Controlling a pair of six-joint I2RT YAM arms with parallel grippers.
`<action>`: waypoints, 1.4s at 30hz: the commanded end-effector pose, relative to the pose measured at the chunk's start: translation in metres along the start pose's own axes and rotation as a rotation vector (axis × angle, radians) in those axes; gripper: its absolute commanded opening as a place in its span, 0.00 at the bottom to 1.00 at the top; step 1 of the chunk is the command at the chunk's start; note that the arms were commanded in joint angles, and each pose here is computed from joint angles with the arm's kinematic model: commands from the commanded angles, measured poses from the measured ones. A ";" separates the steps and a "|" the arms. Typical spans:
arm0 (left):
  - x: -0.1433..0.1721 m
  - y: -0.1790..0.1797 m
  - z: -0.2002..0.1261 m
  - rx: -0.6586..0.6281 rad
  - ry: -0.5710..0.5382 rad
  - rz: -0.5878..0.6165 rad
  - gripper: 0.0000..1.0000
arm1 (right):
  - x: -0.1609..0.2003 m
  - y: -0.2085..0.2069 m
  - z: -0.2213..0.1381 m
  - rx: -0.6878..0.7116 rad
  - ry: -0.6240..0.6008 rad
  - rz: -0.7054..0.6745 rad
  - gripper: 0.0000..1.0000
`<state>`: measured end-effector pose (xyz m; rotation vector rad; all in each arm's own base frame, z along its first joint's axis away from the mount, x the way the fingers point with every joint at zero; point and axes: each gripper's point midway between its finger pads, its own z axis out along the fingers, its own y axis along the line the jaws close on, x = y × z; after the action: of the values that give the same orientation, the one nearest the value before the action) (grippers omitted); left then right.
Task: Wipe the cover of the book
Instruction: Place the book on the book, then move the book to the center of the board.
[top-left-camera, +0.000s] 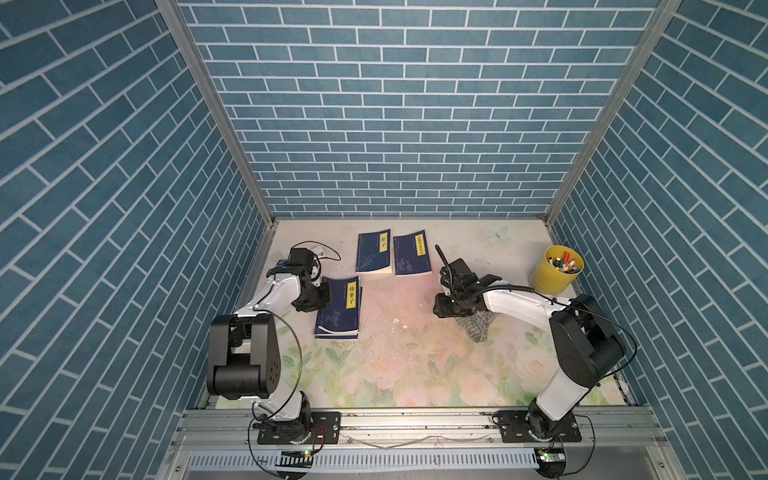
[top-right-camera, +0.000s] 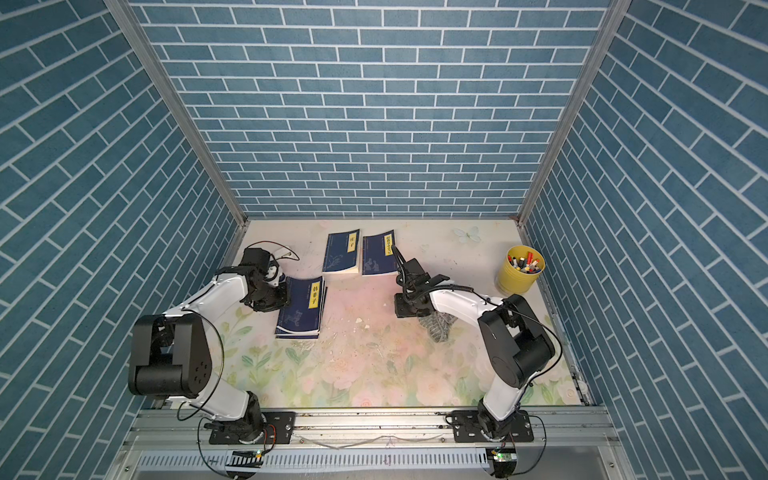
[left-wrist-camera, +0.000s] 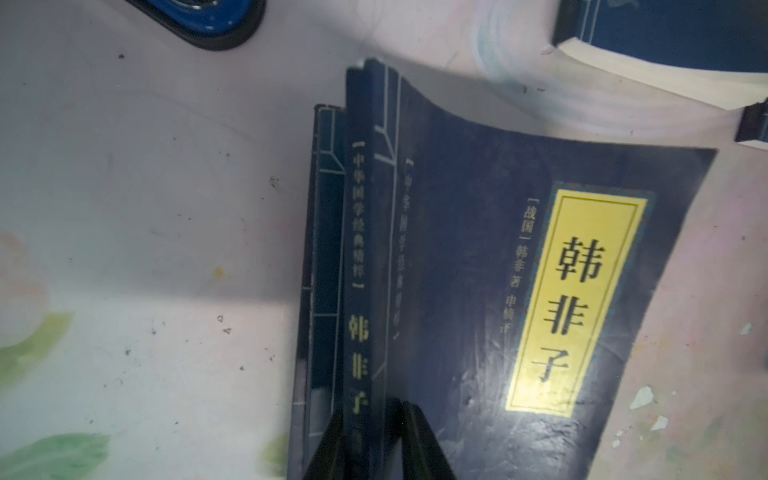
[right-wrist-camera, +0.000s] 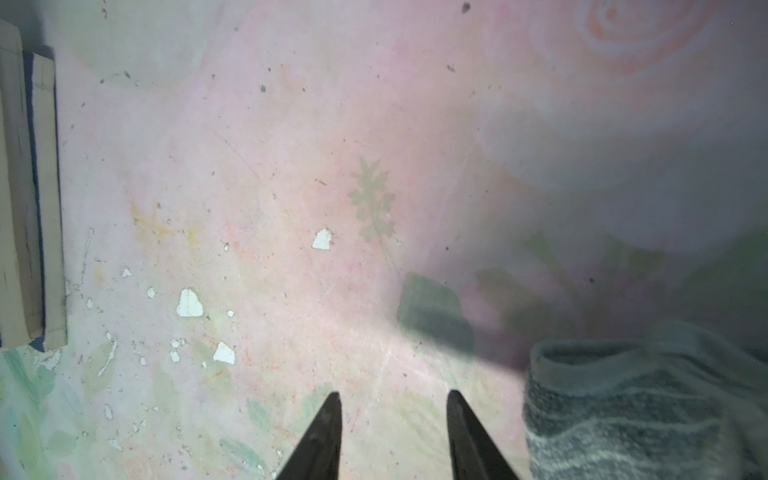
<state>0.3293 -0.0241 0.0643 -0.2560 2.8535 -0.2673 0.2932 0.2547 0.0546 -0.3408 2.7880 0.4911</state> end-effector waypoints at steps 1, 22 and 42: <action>-0.006 0.010 0.002 -0.058 -0.014 0.010 0.31 | -0.007 0.002 -0.003 0.001 -0.004 -0.023 0.43; -0.059 -0.037 -0.040 0.056 -0.324 0.009 0.61 | -0.066 0.000 -0.012 0.016 -0.060 -0.050 0.45; -0.110 -0.233 0.062 0.245 -0.389 0.205 0.70 | -0.174 -0.018 0.067 -0.133 0.011 0.065 0.45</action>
<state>0.4800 -0.2214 0.0847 -0.0048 2.4139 -0.4499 0.4850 0.2905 0.0498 -0.2542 2.7377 0.6549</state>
